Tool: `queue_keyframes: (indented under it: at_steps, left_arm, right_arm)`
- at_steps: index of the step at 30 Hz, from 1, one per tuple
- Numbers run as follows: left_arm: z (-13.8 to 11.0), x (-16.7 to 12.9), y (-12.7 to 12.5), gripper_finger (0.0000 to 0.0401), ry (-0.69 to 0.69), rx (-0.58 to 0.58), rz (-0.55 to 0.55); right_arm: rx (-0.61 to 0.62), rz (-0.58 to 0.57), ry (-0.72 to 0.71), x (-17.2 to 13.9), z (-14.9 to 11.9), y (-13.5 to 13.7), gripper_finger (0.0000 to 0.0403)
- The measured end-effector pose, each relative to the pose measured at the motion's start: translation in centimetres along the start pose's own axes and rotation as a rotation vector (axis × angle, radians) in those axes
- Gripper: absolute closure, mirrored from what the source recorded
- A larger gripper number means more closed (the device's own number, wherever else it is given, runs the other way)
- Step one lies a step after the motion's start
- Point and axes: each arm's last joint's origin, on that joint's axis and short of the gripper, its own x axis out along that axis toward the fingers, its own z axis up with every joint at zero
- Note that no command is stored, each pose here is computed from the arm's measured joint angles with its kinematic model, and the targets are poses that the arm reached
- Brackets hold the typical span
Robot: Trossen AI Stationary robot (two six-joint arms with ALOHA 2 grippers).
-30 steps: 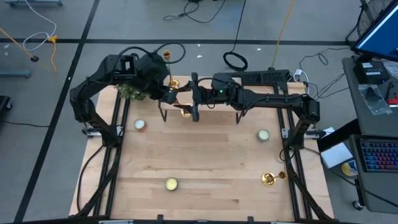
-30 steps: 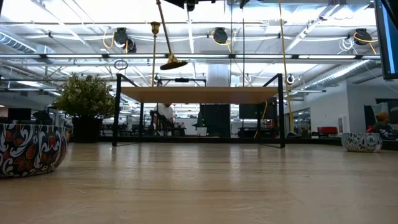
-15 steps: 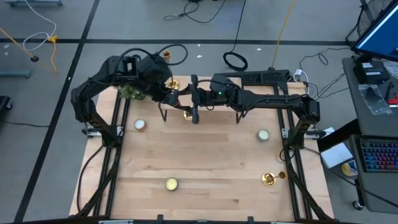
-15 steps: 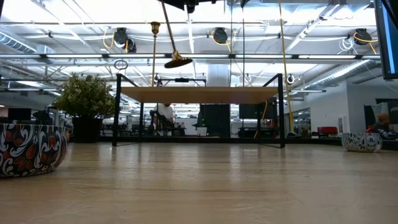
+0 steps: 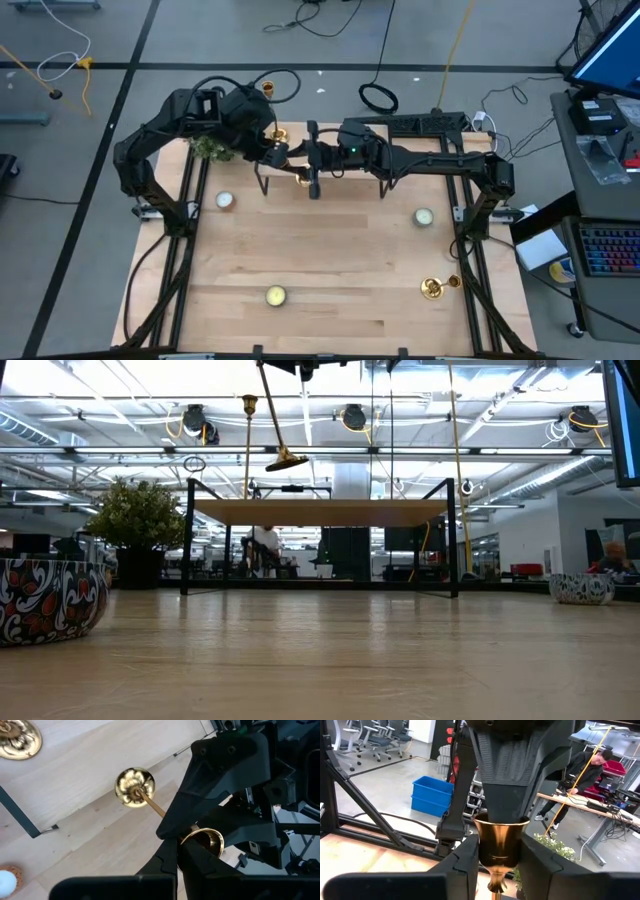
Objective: Pick & Place candle stick holders
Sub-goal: Put the left gold candle holder on the shelf
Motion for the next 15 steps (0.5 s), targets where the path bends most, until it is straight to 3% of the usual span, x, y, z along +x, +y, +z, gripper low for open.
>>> queue_keyframes:
  at_steps: [15]
  left_arm:
    - [0.1,-0.44,-0.06,0.0379,-0.04,0.046,-0.014]
  right_arm:
    - [0.004,-0.007,-0.013,-0.01,0.13,-0.06,0.0308]
